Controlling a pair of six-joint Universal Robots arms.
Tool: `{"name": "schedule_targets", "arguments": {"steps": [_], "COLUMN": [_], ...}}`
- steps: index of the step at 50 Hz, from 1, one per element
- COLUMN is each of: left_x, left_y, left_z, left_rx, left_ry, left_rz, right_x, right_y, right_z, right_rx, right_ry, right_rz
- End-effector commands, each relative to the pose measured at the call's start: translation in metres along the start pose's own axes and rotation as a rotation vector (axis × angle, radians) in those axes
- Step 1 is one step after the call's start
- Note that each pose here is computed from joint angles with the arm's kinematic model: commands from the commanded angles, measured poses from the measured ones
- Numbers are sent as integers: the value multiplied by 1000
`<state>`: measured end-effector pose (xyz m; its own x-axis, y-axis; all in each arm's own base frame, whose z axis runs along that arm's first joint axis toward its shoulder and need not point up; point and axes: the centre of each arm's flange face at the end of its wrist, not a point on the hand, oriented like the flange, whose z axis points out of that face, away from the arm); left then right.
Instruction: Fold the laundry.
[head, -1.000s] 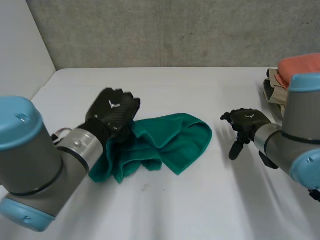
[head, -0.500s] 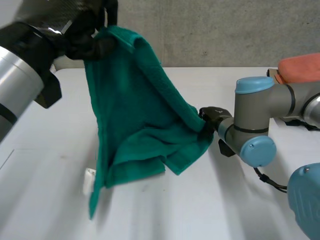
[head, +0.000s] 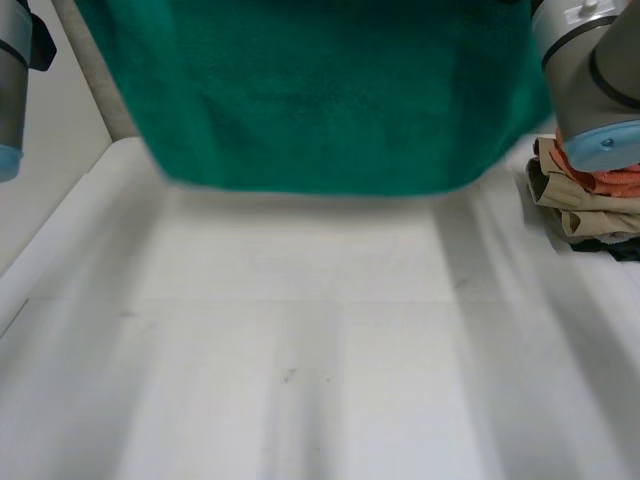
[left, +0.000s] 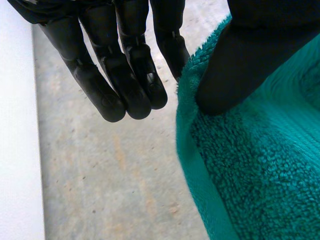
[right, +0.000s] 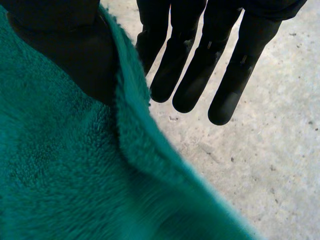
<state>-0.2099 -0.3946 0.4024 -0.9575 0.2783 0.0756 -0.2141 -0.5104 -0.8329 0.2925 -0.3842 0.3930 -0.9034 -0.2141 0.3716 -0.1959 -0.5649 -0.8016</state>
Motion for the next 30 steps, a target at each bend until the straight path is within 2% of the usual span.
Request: {"name": "schedule_targets", "arguments": {"steps": [1,6,14,20,30], "left_x": [-12,-27,-29,-35,-57], "left_y": [47,102,174,179,163], "left_z": [-21,-73,-138,-148,-142], "left_rx": [-175,-373,-506,-520,-500], "left_ry": [-66,-89,-5,6,-47], "left_rz": [-12,-8,-16,11,29], "right_x": [-8,-38,-78,-73,-38], "right_y": [38,94,170,190,220], "right_z": [-38,-86,-137,-147,-153], "right_rx": [-235,-454,-669,-777,-917], "right_ry": [-96,-269,-411,-370,-189], "right_rz": [-6,-13,-1,5,97]}}
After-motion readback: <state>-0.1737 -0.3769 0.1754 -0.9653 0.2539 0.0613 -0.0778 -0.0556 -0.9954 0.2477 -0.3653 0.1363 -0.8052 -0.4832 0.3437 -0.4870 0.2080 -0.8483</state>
